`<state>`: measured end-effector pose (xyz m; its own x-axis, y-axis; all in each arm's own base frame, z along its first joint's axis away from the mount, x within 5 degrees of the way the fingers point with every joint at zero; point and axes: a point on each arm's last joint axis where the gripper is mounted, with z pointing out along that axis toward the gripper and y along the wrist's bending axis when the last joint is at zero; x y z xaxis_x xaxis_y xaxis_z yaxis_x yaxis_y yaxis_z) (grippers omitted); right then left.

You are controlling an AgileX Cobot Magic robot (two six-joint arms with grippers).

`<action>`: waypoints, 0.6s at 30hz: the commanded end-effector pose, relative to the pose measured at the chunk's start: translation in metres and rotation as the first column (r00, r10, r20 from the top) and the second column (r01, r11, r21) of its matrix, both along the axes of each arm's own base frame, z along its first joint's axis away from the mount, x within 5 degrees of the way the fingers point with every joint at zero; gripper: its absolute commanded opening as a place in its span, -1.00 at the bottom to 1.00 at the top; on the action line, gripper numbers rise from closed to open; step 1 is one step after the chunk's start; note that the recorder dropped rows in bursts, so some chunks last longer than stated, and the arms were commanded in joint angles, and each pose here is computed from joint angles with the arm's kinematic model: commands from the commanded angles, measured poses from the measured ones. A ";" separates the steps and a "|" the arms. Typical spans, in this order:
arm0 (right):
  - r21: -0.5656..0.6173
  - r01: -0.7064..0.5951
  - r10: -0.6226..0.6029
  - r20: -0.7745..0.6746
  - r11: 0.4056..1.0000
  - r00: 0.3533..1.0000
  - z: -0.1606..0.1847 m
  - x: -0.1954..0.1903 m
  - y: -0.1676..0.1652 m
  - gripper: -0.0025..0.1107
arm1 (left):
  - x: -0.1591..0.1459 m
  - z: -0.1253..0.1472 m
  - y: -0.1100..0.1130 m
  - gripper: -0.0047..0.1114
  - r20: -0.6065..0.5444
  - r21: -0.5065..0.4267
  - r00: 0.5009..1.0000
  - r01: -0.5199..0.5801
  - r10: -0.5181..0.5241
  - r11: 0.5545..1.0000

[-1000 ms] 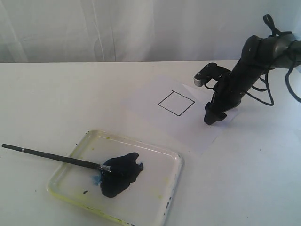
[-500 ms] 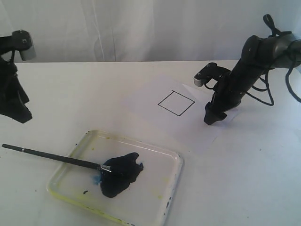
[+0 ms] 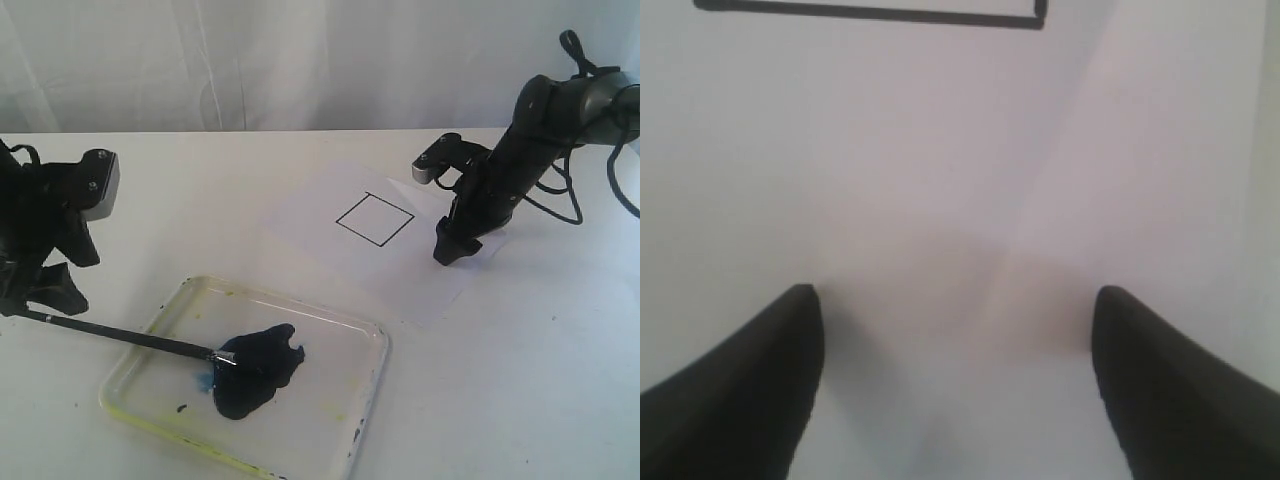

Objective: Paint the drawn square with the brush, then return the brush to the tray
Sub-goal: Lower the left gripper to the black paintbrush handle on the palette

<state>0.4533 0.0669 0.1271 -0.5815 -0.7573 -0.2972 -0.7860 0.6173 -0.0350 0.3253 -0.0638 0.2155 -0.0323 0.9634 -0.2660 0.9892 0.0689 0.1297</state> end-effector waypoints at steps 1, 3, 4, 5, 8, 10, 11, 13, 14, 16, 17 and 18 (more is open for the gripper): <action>-0.047 -0.041 0.038 -0.060 0.998 0.997 -0.019 -0.005 -0.004 0.29 | -0.004 -0.012 -0.001 0.24 0.022 0.013 0.997 0.069 -0.069 0.998; -0.047 -0.041 0.038 -0.060 0.998 0.997 -0.019 -0.005 -0.004 0.29 | -0.006 -0.014 -0.001 0.23 0.016 0.008 0.997 0.078 -0.079 0.997; -0.047 -0.041 0.038 -0.060 0.998 0.997 -0.019 -0.005 -0.004 0.29 | -0.008 -0.016 -0.001 0.22 0.010 0.001 0.997 0.074 -0.074 0.997; -0.047 -0.041 0.038 -0.060 0.998 0.997 -0.019 -0.005 -0.004 0.29 | -0.009 -0.018 -0.001 0.19 0.002 -0.002 0.997 0.079 -0.079 0.997; -0.047 -0.040 0.038 -0.058 0.998 0.998 -0.019 -0.005 -0.004 0.29 | -0.014 -0.027 -0.002 0.17 0.011 0.012 0.992 0.124 -0.124 0.992; -0.047 -0.040 0.038 -0.058 0.998 0.998 -0.019 -0.005 -0.004 0.29 | -0.017 -0.033 -0.004 0.17 0.029 0.017 0.992 0.122 -0.122 0.992; -0.047 -0.040 0.038 -0.058 0.998 0.998 -0.019 -0.005 -0.004 0.29 | -0.018 -0.035 -0.006 0.17 0.040 0.022 0.991 0.128 -0.128 0.992; -0.047 -0.040 0.037 -0.056 0.998 0.998 -0.019 -0.004 -0.004 0.29 | -0.018 -0.038 -0.010 0.17 0.066 0.029 0.988 0.135 -0.137 0.990; -0.047 -0.040 0.037 -0.056 0.998 0.998 -0.019 -0.004 -0.004 0.29 | -0.018 -0.039 -0.013 0.17 0.076 0.032 0.987 0.138 -0.140 0.990; -0.047 -0.040 0.037 -0.056 0.998 0.998 -0.019 -0.004 -0.004 0.29 | -0.018 -0.039 -0.017 0.17 0.088 0.037 0.984 0.153 -0.156 0.987; -0.047 -0.040 0.037 -0.056 0.998 0.998 -0.019 -0.004 -0.004 0.29 | -0.018 -0.039 -0.018 0.17 0.093 0.037 0.983 0.155 -0.158 0.987; -0.047 -0.040 0.037 -0.056 0.998 0.998 -0.019 -0.004 -0.004 0.29 | -0.018 -0.039 -0.019 0.17 0.093 0.037 0.983 0.158 -0.161 0.987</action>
